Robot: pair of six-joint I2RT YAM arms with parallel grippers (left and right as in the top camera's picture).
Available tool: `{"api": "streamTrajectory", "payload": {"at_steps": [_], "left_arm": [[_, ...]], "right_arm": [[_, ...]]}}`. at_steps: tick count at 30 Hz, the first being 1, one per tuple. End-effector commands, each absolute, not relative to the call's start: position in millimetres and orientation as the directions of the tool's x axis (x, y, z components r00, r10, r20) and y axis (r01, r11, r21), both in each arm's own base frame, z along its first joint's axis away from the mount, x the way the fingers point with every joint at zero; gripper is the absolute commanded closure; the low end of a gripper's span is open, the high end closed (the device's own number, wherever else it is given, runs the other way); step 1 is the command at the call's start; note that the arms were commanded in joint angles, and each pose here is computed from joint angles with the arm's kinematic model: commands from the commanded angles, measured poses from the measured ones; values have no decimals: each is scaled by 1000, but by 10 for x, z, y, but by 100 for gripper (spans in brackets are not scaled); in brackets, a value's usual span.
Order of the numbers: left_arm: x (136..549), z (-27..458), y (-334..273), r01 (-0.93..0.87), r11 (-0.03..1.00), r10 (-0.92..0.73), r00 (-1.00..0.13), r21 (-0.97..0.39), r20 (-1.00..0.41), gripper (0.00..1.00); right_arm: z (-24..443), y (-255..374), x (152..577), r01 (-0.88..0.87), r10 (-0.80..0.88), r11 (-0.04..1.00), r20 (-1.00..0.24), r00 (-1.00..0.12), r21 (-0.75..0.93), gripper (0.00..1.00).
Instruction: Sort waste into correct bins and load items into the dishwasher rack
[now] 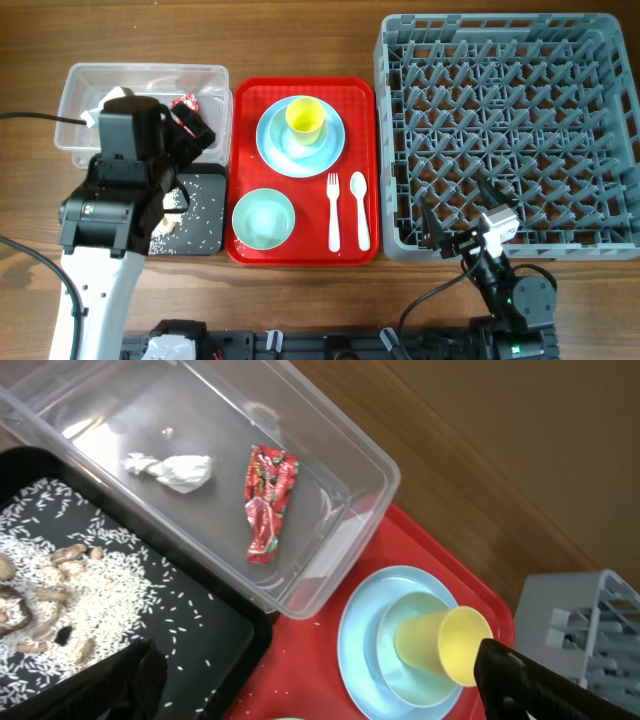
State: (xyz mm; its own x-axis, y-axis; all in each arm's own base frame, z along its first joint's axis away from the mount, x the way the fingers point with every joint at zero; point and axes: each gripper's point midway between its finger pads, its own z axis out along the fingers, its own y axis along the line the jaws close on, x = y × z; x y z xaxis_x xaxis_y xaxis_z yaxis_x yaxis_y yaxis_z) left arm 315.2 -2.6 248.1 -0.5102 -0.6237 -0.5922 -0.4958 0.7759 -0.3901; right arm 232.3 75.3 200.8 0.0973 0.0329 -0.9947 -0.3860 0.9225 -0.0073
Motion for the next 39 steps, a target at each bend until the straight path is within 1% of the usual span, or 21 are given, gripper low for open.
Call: {"api": "streamTrajectory", "payload": {"at_steps": [1, 4, 8, 10, 12, 14, 16, 18, 19, 21, 22, 23, 24, 25, 26, 27, 28, 31, 34, 37, 39], "left_arm": [[3188, 2506, 15, -494, 778, -621, -512, -389, -593, 0], [3188, 2508, 16, -494, 778, -622, -511, -389, -594, 0], [3188, 2508, 16, -494, 778, -622, -511, -389, -594, 0], [3188, 2508, 16, -494, 778, -622, -511, -389, -594, 0], [3188, 2508, 16, -494, 778, -622, -511, -389, -594, 0], [3188, 2508, 16, -494, 778, -622, -511, -389, -594, 0], [3186, 2506, 16, -494, 778, -621, -512, -389, -593, 0], [3184, 2503, 16, -495, 778, -621, -513, -388, -592, 0], [3184, 2503, 16, -495, 778, -621, -513, -388, -592, 0], [3184, 2504, 16, -495, 778, -621, -513, -388, -592, 0], [3184, 2504, 16, -495, 778, -621, -513, -388, -592, 0], [3184, 2503, 16, -495, 778, -621, -513, -388, -592, 0], [3184, 2503, 16, -495, 778, -621, -513, -388, -592, 0], [3184, 2504, 16, -495, 778, -621, -513, -388, -592, 0], [3184, 2503, 16, -495, 778, -621, -513, -388, -592, 0], [3184, 2503, 16, -495, 778, -621, -513, -388, -592, 0], [3184, 2503, 16, -495, 778, -621, -513, -388, -592, 0], [3184, 2503, 16, -495, 778, -621, -513, -388, -592, 0], [3184, 2503, 16, -495, 778, -621, -513, -387, -592, 0], [3184, 2503, 16, -495, 778, -621, -513, -388, -592, 0], [3184, 2503, 16, -495, 778, -621, -513, -388, -592, 0]], "right_arm": [[2060, 873, 2252, -468, 177, 871, -984, 25, 145, 0], [2220, 798, 2242, -423, 177, 891, -984, -9, 164, 0], [2759, 645, 2266, -319, 167, 929, -981, -98, 190, 0], [3094, 665, 2343, -308, 159, 928, -971, -177, 209, 1], [3421, 860, 2452, -374, 138, 890, -936, -323, 260, 0], [3622, 1144, 2512, -487, 109, 806, -893, -437, 336, 0], [3773, 1576, 2571, -643, 59, 611, -836, -545, 462, 0], [3777, 1835, 2568, -700, 26, 431, -783, -621, 570, 0], [3707, 1910, 2675, -673, 29, 371, -732, -680, 640, 0], [3347, 1979, 2875, -441, 56, 339, -486, -872, 831, 0], [3220, 2024, 2955, -330, 64, 311, -366, -928, 891, 8], [3115, 2067, 3000, -298, 45, 295, -324, -945, 908, 38], [2820, 2178, 3082, -246, 16, 335, -267, -964, 910, 80], [2612, 2246, 3111, -203, 16, 402, -229, -973, 893, 92], [2441, 2288, 3136, -170, 26, 473, -207, -978, 864, 95], [2263, 2323, 3158, -137, 43, 553, -192, -980, 822, 96], [1985, 2355, 3188, -77, 87, 692, -188, -978, 718, 96], [1664, 2439, 3139, -41, 112, 870, -277, -954, 491, 96], [1520, 2556, 3010, -54, 66, 959, -403, -913, 278, 96], [1398, 2695, 2853, -101, -29, 987, -480, -877, 125, 95], [1302, 2763, 2798, -107, -50, 990, -483, -874, 91, 94]]}}
